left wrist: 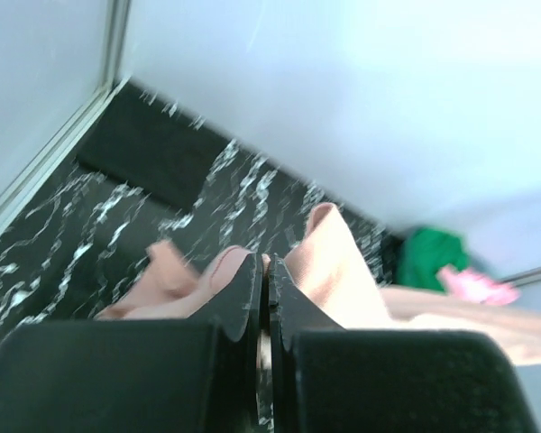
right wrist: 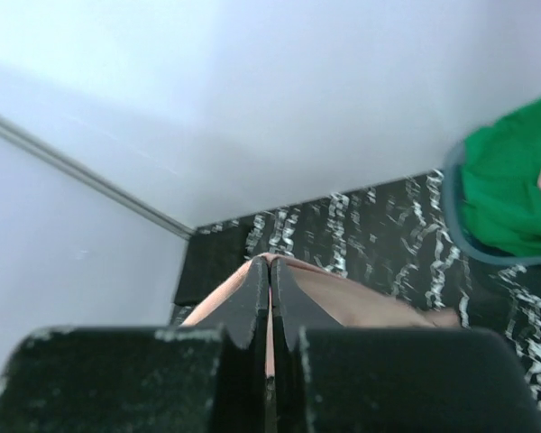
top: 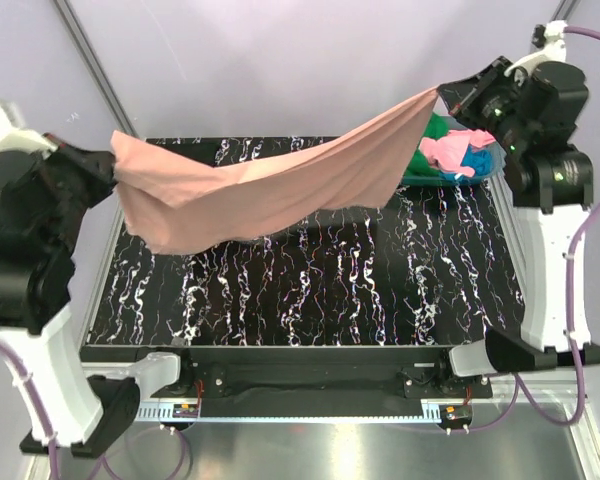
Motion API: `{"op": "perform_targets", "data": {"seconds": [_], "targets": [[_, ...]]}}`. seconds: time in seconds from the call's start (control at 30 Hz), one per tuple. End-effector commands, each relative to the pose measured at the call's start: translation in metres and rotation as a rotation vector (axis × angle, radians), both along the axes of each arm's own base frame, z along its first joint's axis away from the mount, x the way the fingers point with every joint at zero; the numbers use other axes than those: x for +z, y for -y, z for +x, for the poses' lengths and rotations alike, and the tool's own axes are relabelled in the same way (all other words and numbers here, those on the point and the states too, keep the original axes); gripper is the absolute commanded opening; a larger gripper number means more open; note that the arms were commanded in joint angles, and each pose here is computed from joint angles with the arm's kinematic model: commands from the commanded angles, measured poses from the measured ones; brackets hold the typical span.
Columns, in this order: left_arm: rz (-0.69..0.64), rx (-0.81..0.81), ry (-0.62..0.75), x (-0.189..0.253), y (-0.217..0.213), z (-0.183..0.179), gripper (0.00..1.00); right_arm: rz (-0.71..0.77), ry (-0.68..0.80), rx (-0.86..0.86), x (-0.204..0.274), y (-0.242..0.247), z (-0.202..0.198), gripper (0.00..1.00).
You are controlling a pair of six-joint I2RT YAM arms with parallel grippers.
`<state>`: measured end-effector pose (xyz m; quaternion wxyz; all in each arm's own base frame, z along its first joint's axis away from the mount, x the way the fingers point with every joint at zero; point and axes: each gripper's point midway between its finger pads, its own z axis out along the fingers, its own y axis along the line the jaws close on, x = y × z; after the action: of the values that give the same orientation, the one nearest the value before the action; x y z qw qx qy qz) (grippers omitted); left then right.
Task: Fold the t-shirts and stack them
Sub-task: Flatten the tshirt out
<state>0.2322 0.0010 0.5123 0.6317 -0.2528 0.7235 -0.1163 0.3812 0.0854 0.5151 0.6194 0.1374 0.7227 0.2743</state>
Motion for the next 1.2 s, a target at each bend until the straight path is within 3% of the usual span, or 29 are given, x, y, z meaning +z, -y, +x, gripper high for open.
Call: {"op": "perform_targets", "data": {"seconds": [0.0,0.17,0.33,0.47,0.53,0.57,0.67,0.7,0.73,0.8,0.83,0.93,1.03,1.07,1.17], "targets": [[-0.052,-0.013,0.241,0.056,0.001,-0.045,0.00,0.067,0.239,0.066,0.076,-0.007,-0.056,0.00],[-0.038,-0.071,0.520,0.116,0.007,-0.088,0.00,0.057,0.358,0.092,0.112,-0.005,-0.108,0.00],[0.012,-0.080,0.632,0.143,0.007,-0.114,0.00,0.094,0.397,0.129,0.120,-0.008,-0.141,0.00],[0.040,-0.127,0.799,0.171,0.013,-0.160,0.00,0.106,0.428,0.177,0.111,-0.012,-0.178,0.00],[0.043,-0.134,0.867,0.178,0.013,-0.183,0.00,0.120,0.465,0.200,0.112,-0.012,-0.210,0.00],[0.035,-0.133,0.946,0.184,0.011,-0.213,0.00,0.119,0.452,0.210,0.105,-0.013,-0.214,0.00],[0.020,-0.117,1.019,0.180,0.007,-0.239,0.00,0.114,0.490,0.244,0.099,-0.014,-0.256,0.00],[0.019,-0.113,1.072,0.177,0.005,-0.267,0.00,0.119,0.500,0.244,0.096,-0.012,-0.267,0.00],[0.019,-0.109,1.059,0.169,0.004,-0.261,0.00,0.119,0.539,0.244,0.096,-0.010,-0.290,0.00],[0.006,-0.096,1.099,0.164,0.001,-0.281,0.00,0.127,0.526,0.237,0.084,-0.008,-0.300,0.00],[0.005,-0.098,1.087,0.159,0.001,-0.277,0.00,0.137,0.546,0.234,0.082,-0.005,-0.314,0.00],[-0.004,-0.116,1.057,0.150,0.005,-0.263,0.00,0.160,0.495,0.203,0.060,-0.001,-0.308,0.00],[-0.020,-0.126,0.957,0.130,0.009,-0.215,0.00,0.172,0.438,0.177,0.035,-0.001,-0.280,0.00],[-0.028,-0.127,0.915,0.115,0.011,-0.183,0.00,0.176,0.411,0.166,0.020,-0.002,-0.259,0.00],[-0.053,-0.080,0.873,0.093,0.006,-0.134,0.00,0.172,0.356,0.118,-0.010,0.000,-0.205,0.00]]}}
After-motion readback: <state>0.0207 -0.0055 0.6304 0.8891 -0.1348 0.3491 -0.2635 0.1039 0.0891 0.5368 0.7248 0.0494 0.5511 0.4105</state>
